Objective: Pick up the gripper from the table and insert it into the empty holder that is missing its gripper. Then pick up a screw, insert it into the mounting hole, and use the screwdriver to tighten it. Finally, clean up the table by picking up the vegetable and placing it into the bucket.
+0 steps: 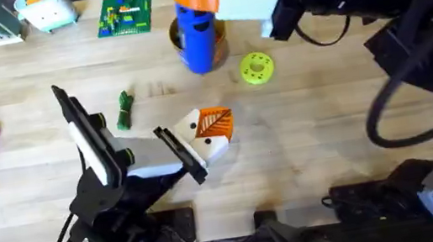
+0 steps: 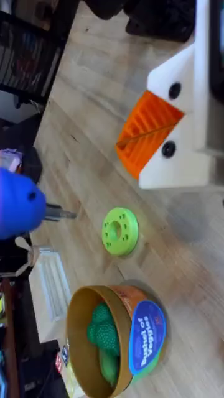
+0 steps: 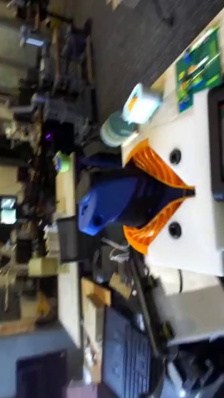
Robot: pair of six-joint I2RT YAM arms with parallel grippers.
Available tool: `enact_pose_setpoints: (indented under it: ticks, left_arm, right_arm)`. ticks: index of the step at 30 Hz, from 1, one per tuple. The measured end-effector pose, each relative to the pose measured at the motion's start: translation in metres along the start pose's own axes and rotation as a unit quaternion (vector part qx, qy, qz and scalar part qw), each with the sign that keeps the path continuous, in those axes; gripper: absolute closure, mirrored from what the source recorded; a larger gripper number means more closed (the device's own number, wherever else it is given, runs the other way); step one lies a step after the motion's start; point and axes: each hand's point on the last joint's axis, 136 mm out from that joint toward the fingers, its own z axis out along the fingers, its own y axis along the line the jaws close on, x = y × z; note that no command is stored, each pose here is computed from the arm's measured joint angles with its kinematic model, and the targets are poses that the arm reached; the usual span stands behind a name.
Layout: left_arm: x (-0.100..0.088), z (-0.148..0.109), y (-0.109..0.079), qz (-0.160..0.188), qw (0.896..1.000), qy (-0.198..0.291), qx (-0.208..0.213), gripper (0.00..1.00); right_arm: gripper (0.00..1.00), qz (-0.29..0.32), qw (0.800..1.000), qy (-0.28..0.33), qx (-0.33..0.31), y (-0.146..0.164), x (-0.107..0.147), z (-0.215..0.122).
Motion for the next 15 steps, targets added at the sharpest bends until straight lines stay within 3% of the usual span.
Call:
enact_pose_setpoints:
  ticks: [3,6,11,15]
  left_arm:
    - [0.000,0.000,0.000,0.000,1.000,0.000,0.000,0.989]
    - [0.000,0.000,0.000,0.000,1.000,0.000,0.000,0.989]
    - [0.000,0.000,0.000,0.000,1.000,0.000,0.000,0.989]
    - [0.000,0.000,0.000,0.000,1.000,0.000,0.000,0.989]
  right_arm:
    - [0.978,-0.024,0.993,0.072,0.094,-0.048,0.037,-0.021]
    - [0.978,-0.100,0.957,0.170,0.213,-0.108,0.080,-0.056]
    - [0.978,-0.264,0.829,0.359,0.338,-0.188,0.135,-0.129]
    - [0.978,-0.333,0.744,0.477,0.328,-0.211,0.175,-0.164]
